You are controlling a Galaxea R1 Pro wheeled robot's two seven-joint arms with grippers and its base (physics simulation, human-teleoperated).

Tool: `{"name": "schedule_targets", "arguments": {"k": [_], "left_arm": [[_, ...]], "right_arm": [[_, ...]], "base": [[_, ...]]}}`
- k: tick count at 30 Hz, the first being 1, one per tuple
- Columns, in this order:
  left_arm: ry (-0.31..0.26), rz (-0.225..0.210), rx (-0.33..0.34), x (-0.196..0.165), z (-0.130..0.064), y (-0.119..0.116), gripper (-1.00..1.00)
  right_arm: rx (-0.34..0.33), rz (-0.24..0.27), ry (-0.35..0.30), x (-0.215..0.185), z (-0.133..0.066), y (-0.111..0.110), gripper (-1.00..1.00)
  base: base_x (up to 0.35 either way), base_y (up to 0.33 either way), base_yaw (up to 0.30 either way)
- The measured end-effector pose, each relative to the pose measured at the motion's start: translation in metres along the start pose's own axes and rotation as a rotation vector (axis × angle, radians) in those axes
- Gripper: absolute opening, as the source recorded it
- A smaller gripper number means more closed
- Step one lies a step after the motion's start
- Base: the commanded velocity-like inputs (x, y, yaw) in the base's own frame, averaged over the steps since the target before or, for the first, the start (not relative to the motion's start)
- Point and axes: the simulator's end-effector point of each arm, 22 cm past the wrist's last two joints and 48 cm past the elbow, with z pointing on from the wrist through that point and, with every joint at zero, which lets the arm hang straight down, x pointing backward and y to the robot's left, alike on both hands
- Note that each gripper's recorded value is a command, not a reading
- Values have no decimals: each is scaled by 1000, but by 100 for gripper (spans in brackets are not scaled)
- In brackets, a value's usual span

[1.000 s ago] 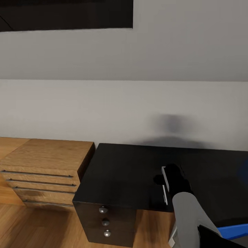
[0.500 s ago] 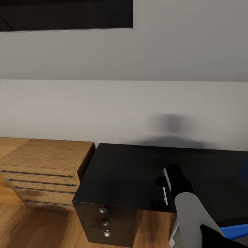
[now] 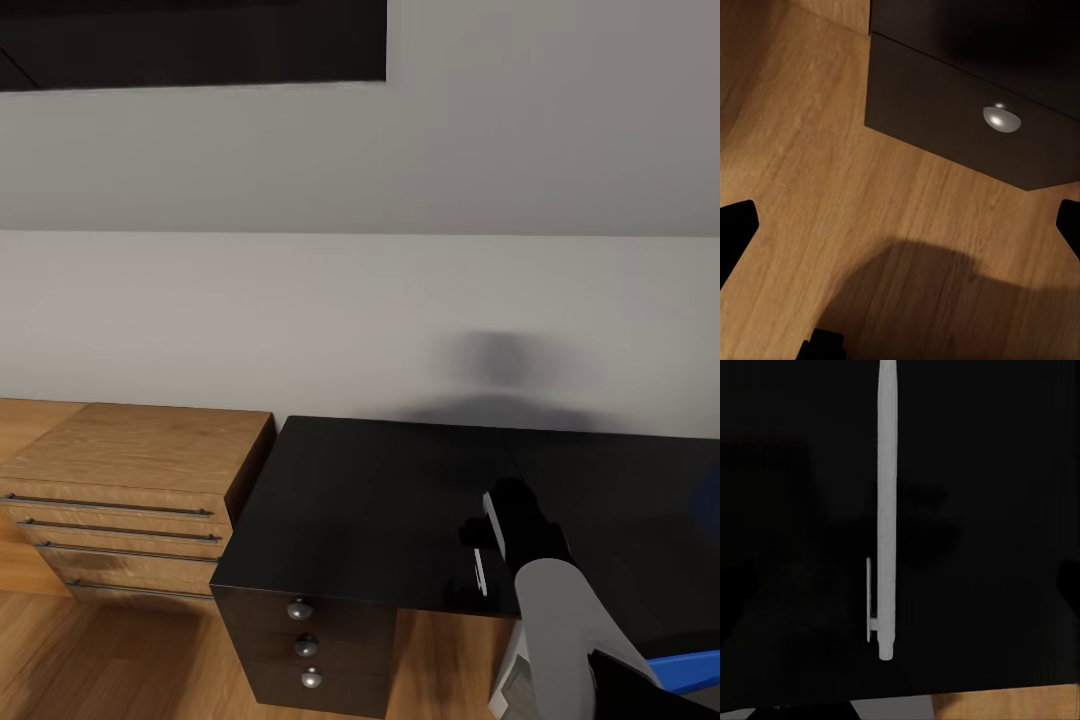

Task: In the bedroom, organize the workspace by keeping the computer under the desk, ensuring the monitor is on the desk, placing the keyboard on the desk next to the monitor, placing the mouse on the desk next to the keyboard, moving the folder from the swivel chair onto the desk next to the mouse, stacking the notebook on top of the folder with the pen on top of the notebook, and positioning the swivel chair next to the desk.

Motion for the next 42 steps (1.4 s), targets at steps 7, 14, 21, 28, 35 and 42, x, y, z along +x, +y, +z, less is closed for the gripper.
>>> {"name": "schedule_targets", "arguments": {"k": [7, 14, 21, 28, 35, 42], "left_arm": [[0, 0, 0, 0, 0, 0, 100], [0, -1, -1, 0, 0, 0, 100], [0, -1, -1, 0, 0, 0, 100], [1, -1, -1, 0, 0, 0, 100], [0, -1, -1, 0, 0, 1, 100], [0, -1, -1, 3, 6, 1, 100]], "right_arm": [[1, 0, 3, 1, 0, 0, 100], [1, -1, 7, 2, 1, 0, 100], [-3, -5, 20, 6, 3, 2, 100], [-8, -13, 39, 13, 7, 5, 100], [-12, -20, 54, 18, 10, 8, 100], [-12, -20, 55, 20, 17, 9, 100]], "base": [[0, 0, 0], [0, 0, 0], [0, 0, 0], [0, 0, 0], [0, 0, 0], [0, 0, 0]]}}
